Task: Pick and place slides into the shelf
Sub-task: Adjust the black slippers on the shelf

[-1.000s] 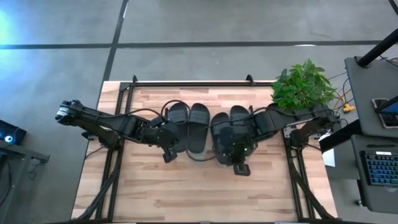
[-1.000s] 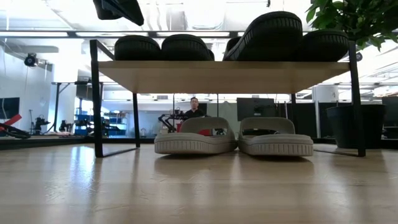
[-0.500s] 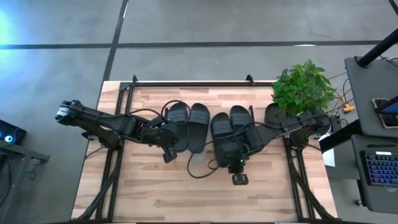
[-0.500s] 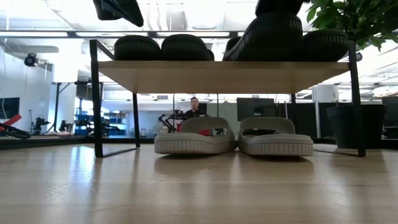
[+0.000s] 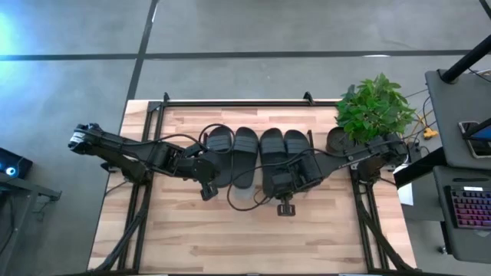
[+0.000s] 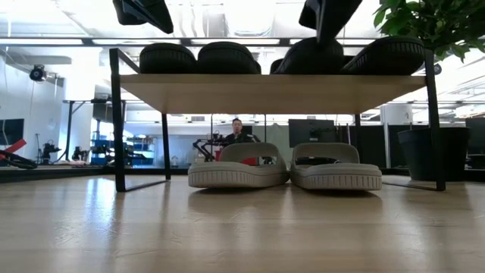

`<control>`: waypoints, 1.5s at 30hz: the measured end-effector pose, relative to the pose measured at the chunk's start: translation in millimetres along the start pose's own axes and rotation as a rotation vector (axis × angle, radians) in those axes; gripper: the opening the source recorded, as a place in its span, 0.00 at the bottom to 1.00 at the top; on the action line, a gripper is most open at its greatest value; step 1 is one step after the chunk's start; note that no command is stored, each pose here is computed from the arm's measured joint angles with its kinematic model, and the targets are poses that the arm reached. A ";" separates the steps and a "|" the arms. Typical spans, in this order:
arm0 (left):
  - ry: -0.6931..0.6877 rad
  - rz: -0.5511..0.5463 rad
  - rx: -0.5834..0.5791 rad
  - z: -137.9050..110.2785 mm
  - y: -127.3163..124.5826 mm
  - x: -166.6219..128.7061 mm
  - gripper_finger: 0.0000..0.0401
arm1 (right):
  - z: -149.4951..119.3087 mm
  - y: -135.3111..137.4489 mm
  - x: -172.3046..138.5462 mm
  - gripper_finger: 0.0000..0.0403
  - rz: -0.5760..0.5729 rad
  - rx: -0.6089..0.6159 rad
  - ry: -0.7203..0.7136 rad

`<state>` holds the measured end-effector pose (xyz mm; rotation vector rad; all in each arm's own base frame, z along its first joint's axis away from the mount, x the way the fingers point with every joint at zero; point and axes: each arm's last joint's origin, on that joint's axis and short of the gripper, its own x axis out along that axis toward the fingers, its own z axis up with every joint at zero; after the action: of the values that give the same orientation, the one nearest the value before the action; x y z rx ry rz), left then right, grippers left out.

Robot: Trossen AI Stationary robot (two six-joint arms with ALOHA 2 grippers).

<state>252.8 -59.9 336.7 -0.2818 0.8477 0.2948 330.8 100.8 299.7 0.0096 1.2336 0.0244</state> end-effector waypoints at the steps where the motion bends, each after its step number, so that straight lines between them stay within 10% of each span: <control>1: 0.000 0.000 0.000 0.0 0.0 0.0 0.03 | 0.7 -0.7 -0.5 0.05 -0.008 0.002 -0.006; 36: -0.001 -0.001 0.025 0.1 -0.2 0.2 0.03 | -49.4 2.0 -14.9 0.06 0.005 -0.061 0.307; 45: -0.003 -0.002 0.027 0.2 -0.2 0.1 0.03 | -36.3 5.4 -31.8 0.06 -0.036 -0.049 0.180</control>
<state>253.1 -60.0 336.8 -0.2567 0.8482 0.2817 285.9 105.3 317.8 -0.0583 1.4122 0.0243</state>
